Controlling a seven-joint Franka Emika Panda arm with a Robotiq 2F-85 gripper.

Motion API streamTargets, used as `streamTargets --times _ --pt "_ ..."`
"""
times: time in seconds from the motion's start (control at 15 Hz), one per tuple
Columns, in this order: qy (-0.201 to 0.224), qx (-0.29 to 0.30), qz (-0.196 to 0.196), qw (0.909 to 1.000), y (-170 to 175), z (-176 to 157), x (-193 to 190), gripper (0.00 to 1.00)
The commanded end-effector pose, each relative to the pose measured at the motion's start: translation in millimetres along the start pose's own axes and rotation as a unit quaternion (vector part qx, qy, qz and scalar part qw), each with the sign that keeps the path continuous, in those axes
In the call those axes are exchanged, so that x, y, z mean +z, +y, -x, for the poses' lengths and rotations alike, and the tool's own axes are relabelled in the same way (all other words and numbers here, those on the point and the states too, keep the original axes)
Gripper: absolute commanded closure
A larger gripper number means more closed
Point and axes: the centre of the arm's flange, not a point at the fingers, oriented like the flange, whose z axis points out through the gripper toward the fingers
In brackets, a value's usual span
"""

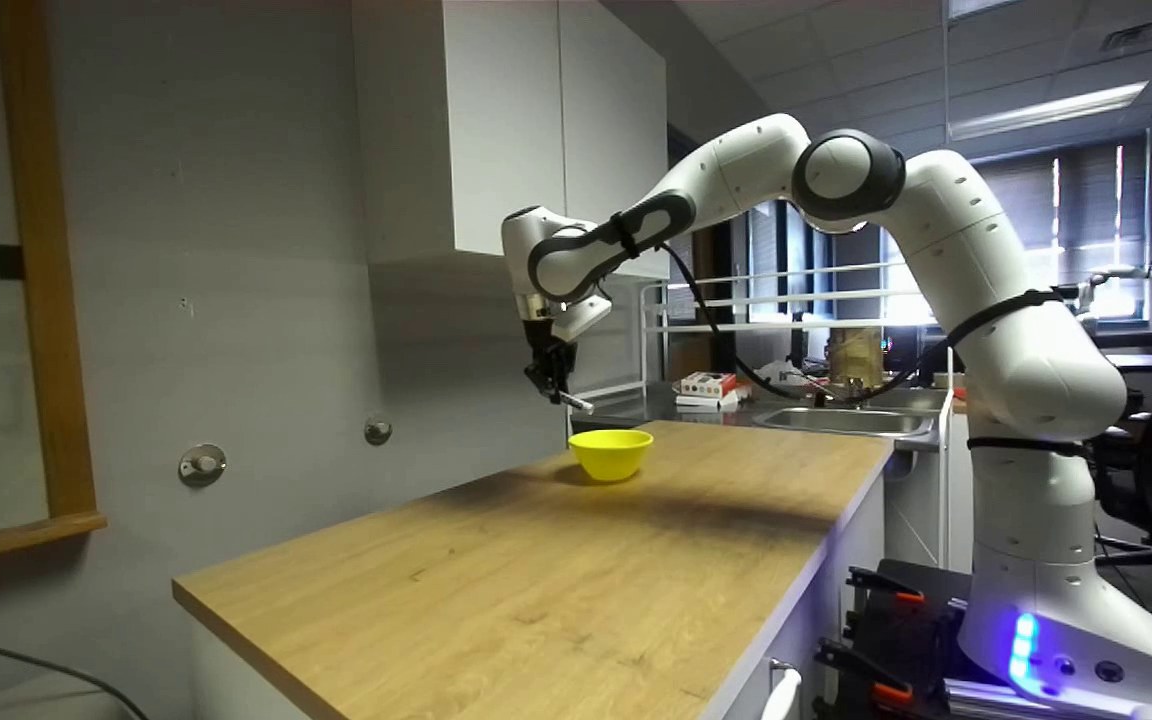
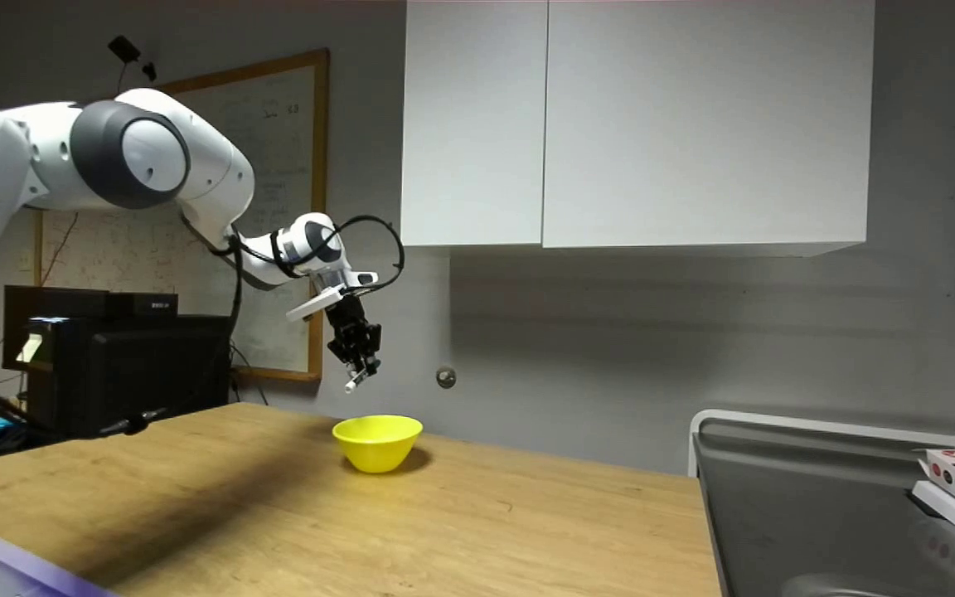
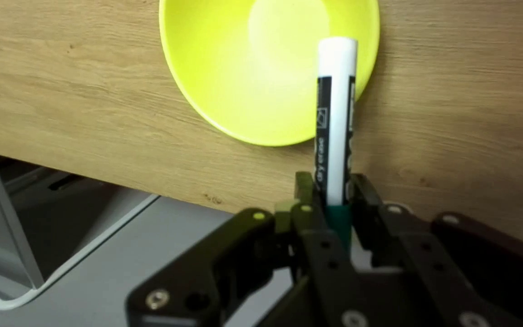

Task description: Put the green marker inside the yellow bowl

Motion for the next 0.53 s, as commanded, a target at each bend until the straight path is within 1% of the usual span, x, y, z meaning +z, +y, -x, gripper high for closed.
streamTargets --times 0.0,0.2,0.47 --pt "-0.005 0.040 0.006 0.9992 1.7 -16.3 34.6 0.88" --pt "-0.010 0.054 0.011 0.9984 8.4 -11.0 54.2 0.88" --pt "-0.007 0.080 0.019 0.9966 22.6 -3.2 70.5 0.88"
